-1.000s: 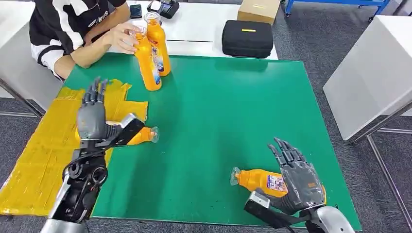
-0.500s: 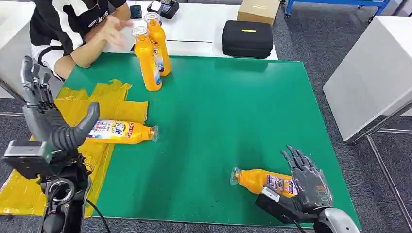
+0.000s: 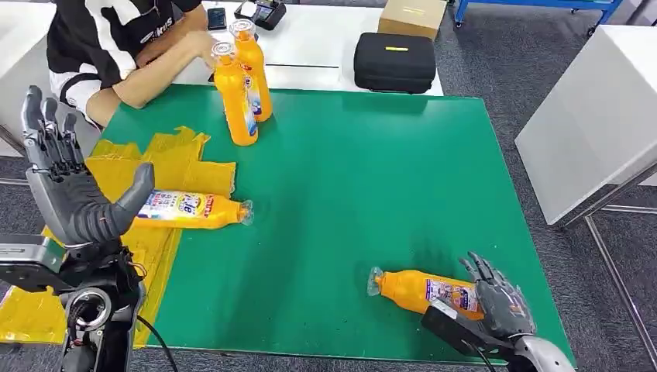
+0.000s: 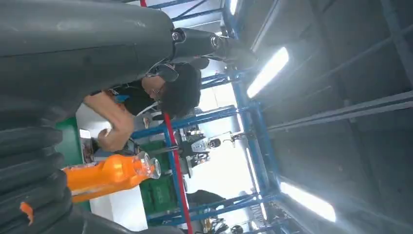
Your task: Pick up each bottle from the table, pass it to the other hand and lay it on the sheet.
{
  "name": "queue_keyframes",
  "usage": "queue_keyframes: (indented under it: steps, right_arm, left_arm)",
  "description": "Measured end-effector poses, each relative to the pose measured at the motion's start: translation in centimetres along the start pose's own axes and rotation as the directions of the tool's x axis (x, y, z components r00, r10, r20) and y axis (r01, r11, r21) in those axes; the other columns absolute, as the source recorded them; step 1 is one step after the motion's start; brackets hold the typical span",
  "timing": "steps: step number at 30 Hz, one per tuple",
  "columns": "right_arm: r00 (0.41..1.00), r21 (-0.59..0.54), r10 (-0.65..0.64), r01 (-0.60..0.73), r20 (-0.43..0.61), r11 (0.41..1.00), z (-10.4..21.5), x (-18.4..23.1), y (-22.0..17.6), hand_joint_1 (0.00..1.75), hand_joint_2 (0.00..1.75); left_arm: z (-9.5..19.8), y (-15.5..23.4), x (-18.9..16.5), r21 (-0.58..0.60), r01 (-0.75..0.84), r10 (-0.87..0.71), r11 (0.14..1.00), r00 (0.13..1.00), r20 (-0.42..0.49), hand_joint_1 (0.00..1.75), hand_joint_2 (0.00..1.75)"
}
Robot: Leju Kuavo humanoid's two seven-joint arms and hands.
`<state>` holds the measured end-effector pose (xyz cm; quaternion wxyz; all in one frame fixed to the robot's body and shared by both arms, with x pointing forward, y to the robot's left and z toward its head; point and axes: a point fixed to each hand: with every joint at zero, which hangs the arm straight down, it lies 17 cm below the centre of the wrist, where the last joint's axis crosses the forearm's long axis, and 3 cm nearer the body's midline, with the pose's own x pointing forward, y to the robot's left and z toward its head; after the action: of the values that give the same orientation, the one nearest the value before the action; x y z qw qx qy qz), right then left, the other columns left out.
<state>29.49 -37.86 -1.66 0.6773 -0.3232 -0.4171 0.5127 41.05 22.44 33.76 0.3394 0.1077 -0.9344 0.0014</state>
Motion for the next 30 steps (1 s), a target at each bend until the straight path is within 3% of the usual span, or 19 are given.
queue_keyframes:
  steps: [3,4,23,24,25,26,28,30]
  right_arm:
    - [1.0,0.015,-0.014,0.014,-0.008,1.0,-0.2,-0.4,0.5,0.0,0.0]
    - [1.0,0.02,-0.017,0.017,-0.011,1.0,-0.3,-0.5,0.7,0.0,1.75]
    - [0.997,0.079,-0.053,0.058,-0.062,0.995,-1.7,-1.8,3.5,0.0,1.75]
    - [0.997,0.078,-0.055,0.06,-0.063,0.995,-1.8,-1.8,3.5,0.16,1.75]
    - [0.996,0.081,-0.057,0.062,-0.065,0.995,-1.9,-1.8,3.6,0.61,1.75]
    - [0.996,0.082,-0.058,0.064,-0.068,0.995,-1.9,-1.9,3.7,1.45,1.75]
    - [0.995,0.086,-0.055,0.062,-0.08,0.994,-2.1,-2.1,3.8,1.75,1.75]
    - [0.995,0.09,-0.055,0.063,-0.088,0.994,-2.3,-2.1,4.0,1.75,1.75]
  left_arm:
    - [0.0,-0.1,0.1,0.0,-0.007,0.007,1.0,1.0,0.0,0.0,1.75]
    - [-0.1,-0.1,0.1,0.0,-0.012,0.012,1.0,1.0,0.0,0.0,1.75]
    - [0.0,-0.9,-0.4,-0.01,-0.035,0.035,0.999,0.999,-0.015,0.0,1.75]
    - [0.0,-0.9,-0.4,-0.01,-0.035,0.035,0.999,0.999,-0.016,0.0,1.75]
    - [0.0,-0.9,-0.5,-0.011,-0.035,0.034,0.999,0.999,-0.017,0.0,1.75]
    - [-0.1,-0.9,-0.5,-0.011,-0.035,0.035,0.999,0.999,-0.016,0.0,1.75]
    - [-0.2,-1.0,-0.6,-0.012,-0.036,0.036,0.999,0.999,-0.018,0.0,1.75]
    - [-0.2,-1.0,-0.8,-0.013,-0.037,0.037,0.999,0.999,-0.022,0.0,1.75]
